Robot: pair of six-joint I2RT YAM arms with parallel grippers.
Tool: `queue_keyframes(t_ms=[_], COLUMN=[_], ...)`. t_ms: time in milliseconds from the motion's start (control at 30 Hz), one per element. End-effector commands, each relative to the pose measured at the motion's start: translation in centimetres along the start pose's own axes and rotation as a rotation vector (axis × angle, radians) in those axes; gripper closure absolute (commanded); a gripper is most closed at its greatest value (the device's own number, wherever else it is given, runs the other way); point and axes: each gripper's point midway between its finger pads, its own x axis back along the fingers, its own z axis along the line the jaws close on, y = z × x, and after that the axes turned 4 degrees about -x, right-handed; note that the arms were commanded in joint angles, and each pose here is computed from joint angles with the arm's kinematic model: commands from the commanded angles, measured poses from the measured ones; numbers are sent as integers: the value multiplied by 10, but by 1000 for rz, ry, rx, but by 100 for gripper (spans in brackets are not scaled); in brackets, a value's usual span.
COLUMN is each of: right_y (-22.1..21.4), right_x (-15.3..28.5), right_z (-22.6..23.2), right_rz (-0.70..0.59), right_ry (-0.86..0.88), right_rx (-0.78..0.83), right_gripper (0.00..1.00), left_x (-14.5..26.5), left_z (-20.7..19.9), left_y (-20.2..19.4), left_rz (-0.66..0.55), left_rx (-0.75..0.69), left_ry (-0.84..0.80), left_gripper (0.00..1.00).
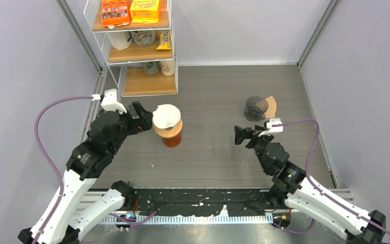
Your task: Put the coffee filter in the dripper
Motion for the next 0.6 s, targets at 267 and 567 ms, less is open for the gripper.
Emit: queue_keyframes(t_ms=[267, 567], right_y=[22, 30], right_x=[-2, -17], right_z=[-12, -13], right_rz=[-33, 93], right_ry=[-125, -228], right_rx=[-39, -10], right_gripper=[5, 5], left_x=[-19, -49], left_z=[110, 138], left_y=[-56, -91], left_rz=[-17, 31], left_rx=[257, 360], left_ry=[434, 432], left_gripper=[0, 0])
